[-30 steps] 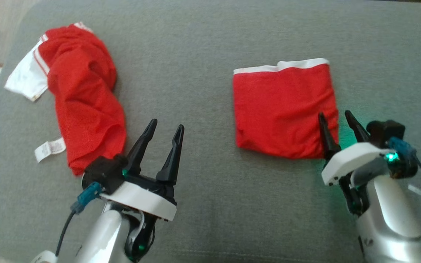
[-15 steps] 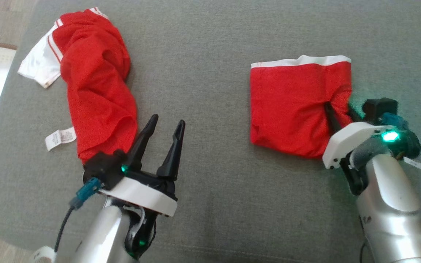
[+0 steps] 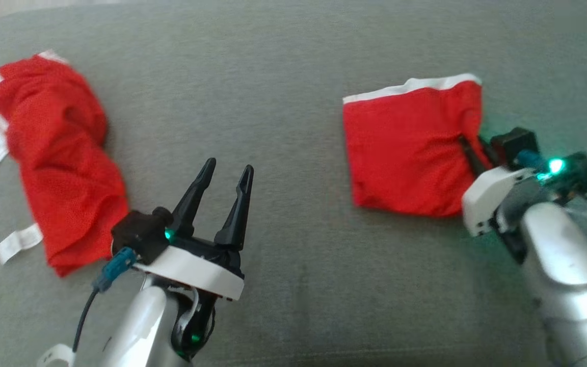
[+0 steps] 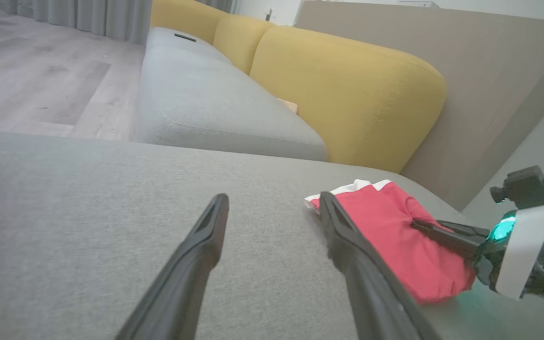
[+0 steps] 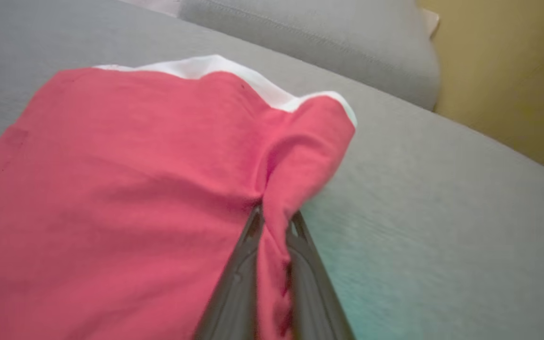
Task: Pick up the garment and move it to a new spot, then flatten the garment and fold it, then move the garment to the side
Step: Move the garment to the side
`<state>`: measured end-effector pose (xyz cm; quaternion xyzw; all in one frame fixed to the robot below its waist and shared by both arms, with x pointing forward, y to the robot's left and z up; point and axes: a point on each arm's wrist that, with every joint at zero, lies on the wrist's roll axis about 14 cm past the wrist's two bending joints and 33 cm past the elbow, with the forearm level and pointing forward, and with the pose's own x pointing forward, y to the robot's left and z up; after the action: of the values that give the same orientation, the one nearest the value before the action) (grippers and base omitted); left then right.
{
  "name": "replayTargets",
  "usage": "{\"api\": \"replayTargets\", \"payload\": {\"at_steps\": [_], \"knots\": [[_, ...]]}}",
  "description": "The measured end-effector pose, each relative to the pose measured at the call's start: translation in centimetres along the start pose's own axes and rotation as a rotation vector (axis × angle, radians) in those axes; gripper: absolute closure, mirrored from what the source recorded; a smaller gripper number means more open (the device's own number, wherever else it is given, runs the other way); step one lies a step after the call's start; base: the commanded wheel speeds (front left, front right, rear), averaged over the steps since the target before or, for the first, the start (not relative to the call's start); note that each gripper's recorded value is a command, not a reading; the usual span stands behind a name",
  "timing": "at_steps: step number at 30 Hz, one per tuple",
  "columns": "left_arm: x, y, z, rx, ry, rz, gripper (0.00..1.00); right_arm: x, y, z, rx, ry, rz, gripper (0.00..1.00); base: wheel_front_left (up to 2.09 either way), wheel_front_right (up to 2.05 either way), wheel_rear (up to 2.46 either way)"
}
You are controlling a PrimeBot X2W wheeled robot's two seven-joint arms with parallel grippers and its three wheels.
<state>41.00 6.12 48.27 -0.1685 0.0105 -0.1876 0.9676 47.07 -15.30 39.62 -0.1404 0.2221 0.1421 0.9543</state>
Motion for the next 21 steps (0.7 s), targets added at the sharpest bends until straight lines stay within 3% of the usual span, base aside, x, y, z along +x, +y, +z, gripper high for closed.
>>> {"api": "replayTargets", "payload": {"at_steps": [8, 14, 21], "knots": [[3.3, -2.7, -1.0, -0.013, 0.008, -0.113, 0.00, -2.5, -9.9, -2.4, -0.215, 0.124, -0.125, 1.00, 0.00, 0.00, 0.00], [5.7, -3.4, -2.3, -0.030, 0.021, -0.161, 0.00, -3.7, -17.2, -3.8, -0.282, 0.217, -0.241, 1.00, 0.00, 0.00, 0.00], [7.1, -3.2, -3.4, -0.046, 0.030, -0.180, 0.00, -4.3, -22.1, -5.4, -0.288, 0.290, -0.342, 1.00, 0.00, 0.00, 0.00]]}}
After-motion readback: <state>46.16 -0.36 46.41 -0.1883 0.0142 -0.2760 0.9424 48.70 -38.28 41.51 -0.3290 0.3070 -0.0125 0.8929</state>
